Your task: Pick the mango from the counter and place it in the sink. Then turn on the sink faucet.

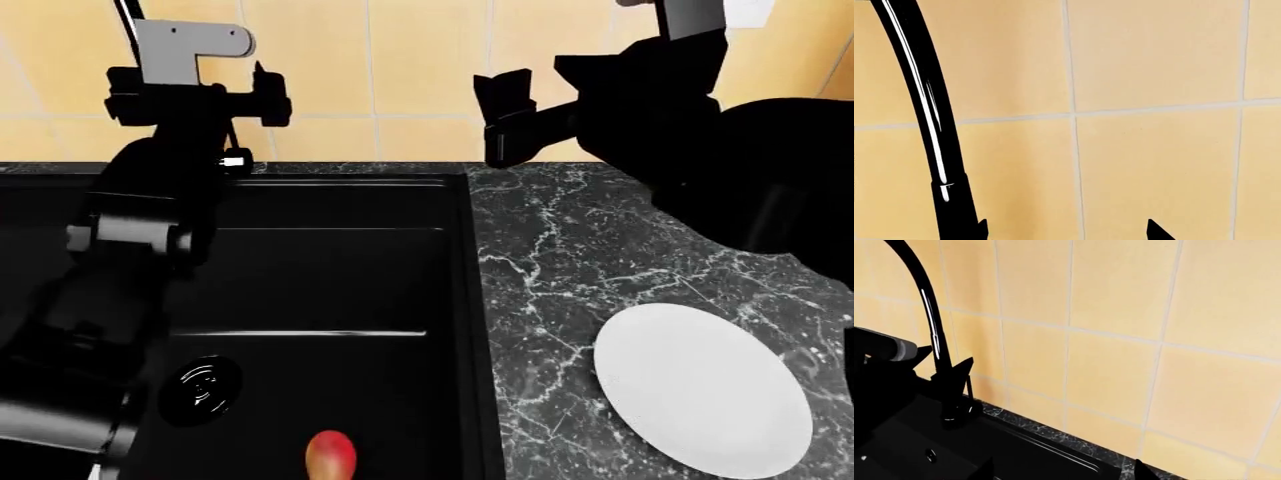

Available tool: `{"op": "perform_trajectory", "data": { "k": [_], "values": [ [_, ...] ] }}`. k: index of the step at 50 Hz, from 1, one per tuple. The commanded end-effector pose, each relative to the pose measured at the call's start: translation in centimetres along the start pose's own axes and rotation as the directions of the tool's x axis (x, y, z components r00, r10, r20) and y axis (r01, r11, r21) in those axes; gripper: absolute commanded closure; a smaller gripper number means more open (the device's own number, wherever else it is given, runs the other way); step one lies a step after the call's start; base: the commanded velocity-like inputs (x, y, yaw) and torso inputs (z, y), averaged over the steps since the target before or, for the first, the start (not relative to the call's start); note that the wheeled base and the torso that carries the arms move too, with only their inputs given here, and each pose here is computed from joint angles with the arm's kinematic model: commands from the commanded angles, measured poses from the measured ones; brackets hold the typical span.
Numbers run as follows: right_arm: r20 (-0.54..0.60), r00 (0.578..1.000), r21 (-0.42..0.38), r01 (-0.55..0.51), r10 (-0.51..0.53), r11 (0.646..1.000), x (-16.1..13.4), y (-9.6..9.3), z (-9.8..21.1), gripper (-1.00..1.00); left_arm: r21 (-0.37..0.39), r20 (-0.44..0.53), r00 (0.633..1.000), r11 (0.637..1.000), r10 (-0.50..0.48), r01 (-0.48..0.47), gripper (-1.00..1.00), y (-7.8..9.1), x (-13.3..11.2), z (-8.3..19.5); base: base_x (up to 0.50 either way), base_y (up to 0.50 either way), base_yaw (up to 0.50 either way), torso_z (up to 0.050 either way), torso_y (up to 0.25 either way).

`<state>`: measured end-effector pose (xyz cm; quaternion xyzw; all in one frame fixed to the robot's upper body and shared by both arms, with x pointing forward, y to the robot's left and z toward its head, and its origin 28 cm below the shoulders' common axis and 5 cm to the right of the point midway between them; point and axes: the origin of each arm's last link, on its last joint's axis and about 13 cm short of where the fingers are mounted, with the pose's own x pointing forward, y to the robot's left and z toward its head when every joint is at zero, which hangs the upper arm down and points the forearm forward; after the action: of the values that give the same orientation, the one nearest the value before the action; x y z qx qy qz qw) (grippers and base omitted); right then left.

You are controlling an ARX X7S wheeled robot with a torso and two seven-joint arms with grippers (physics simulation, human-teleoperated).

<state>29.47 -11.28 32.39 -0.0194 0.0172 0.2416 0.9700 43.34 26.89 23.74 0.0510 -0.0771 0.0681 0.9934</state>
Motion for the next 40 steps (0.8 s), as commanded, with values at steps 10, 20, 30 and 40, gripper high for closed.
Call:
{"op": "perform_trajectory", "data": {
  "k": [10, 20, 30, 40],
  "values": [
    [-0.003, 1.000, 0.006, -0.007, 0.007, 1.000, 0.1, -0.1, -0.3, -1.00, 0.019, -0.011, 1.000, 1.000, 0.006, -0.006, -1.00, -0.2, 0.0, -1.1, 0.00, 0.00, 0.00, 0.000, 0.000],
    [-0.003, 1.000, 0.007, -0.006, 0.006, 1.000, 0.0, -0.1, -0.4, -1.00, -0.002, -0.027, 0.999, 1.000, 0.017, -0.017, -1.00, 0.1, -0.1, -1.7, 0.00, 0.00, 0.00, 0.000, 0.000],
    [-0.002, 1.000, 0.008, -0.006, 0.006, 1.000, 0.0, -0.1, -0.5, -1.00, -0.032, -0.084, 0.996, 0.999, 0.010, -0.013, -1.00, 0.1, -0.4, -2.5, 0.00, 0.00, 0.00, 0.000, 0.000],
    [0.000, 1.000, 0.010, -0.006, 0.006, 1.000, -0.1, -0.2, -0.4, -1.00, -0.045, -0.087, 0.996, 0.999, 0.002, -0.005, -1.00, 0.0, -0.5, -2.9, 0.00, 0.00, 0.00, 0.000, 0.000]
  ]
}}
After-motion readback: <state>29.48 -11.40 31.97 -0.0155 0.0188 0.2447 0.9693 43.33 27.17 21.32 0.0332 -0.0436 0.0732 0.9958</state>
